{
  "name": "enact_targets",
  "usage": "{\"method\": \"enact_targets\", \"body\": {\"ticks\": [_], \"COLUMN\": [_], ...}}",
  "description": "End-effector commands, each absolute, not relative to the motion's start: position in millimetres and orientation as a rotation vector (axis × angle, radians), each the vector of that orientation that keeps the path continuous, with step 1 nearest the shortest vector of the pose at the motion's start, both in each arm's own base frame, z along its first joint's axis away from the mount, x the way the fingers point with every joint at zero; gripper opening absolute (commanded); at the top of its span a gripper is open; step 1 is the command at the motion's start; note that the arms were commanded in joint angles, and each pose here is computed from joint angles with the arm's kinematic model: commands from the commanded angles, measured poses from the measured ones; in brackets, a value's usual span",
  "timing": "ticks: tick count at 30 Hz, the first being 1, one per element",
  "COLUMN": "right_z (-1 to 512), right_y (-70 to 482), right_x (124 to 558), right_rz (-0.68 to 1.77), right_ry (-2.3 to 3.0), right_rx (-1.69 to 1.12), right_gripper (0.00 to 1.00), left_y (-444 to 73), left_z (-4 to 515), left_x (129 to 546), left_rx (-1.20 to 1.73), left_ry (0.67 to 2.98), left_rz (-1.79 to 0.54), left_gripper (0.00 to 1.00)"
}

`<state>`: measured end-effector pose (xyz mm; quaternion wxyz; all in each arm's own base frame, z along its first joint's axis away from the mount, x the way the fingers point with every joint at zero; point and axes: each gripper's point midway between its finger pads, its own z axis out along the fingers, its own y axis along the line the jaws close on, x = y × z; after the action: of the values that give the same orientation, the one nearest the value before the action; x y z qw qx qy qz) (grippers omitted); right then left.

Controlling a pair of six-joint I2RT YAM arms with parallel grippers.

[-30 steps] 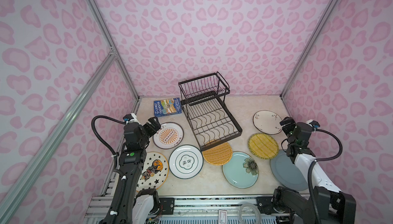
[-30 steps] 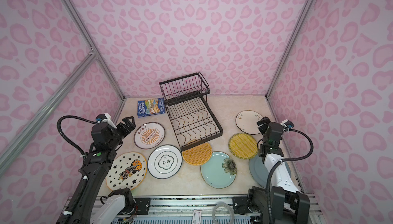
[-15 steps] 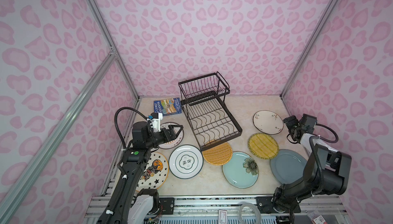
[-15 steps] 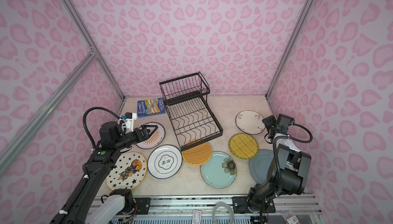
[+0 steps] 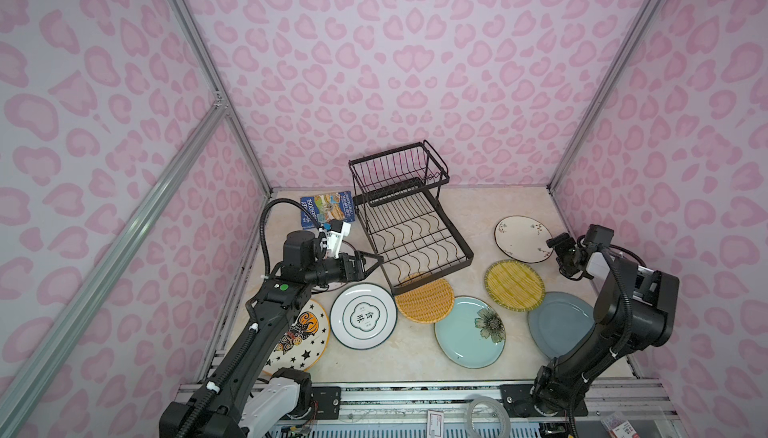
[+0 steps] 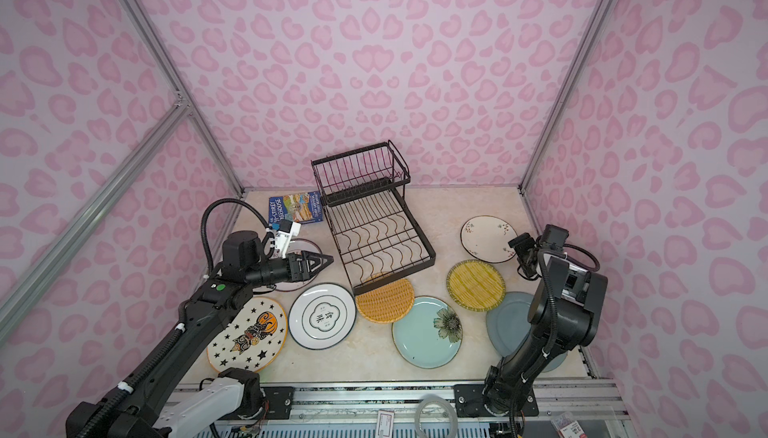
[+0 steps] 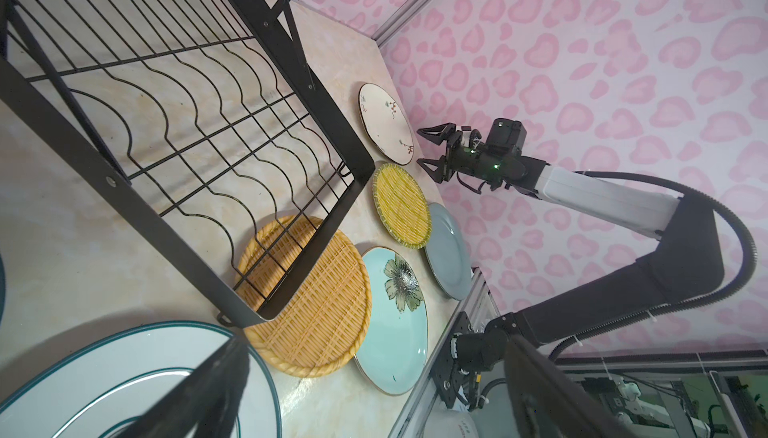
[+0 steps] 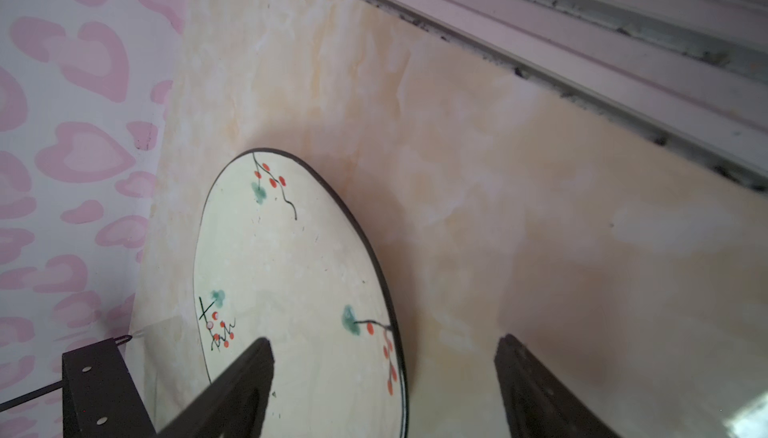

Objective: Load the plates into the dish rack
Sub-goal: 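Reach the right gripper to the berry plate's edge while the left arm rises, then grip the berry plate's edge with the right gripper and tilt it upward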

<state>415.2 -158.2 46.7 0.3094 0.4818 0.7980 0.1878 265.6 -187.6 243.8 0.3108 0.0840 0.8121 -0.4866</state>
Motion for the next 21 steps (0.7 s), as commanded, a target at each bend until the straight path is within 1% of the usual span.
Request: {"method": "enact_targets", "body": {"ticks": [1, 9, 13, 16, 19, 21], "right_z": [39.7, 20.4, 11.1, 0.9, -15.7, -19.2], "right_y": [-148.6, -135.9, -131.7, -132.4, -130.8, -130.1], "right_x": [419.6, 424.1, 424.5, 419.7, 410.1, 409.2], "right_rz": [0.572, 0.692, 0.733, 0.715, 0.673, 0.663], "right_ry": [2.137, 2.146, 2.149, 2.172, 2.256, 2.298], "right_rx": [1.248, 1.24, 1.262, 1.304, 1.352, 1.346], "right_gripper": [0.83, 0.85, 0.83, 0.79, 0.69, 0.6], "left_y": [-191.0, -191.4, -190.1, -189.2, -188.0, -186.8], "left_z": [258.1, 258.3, 260.0, 260.6, 260.7, 261.2], "left_x": [262.3, 262.7, 262.2, 262.9, 263.4, 263.8], "left_rx": [0.3, 0.3, 0.303, 0.301, 0.3, 0.295], "left_ry": [2.085, 2.091, 2.083, 2.081, 2.083, 2.081], "left_rz": [-1.296, -1.301, -1.286, -1.276, -1.259, -1.252], "left_gripper": [0.98, 0.97, 0.98, 0.97, 0.98, 0.98]}}
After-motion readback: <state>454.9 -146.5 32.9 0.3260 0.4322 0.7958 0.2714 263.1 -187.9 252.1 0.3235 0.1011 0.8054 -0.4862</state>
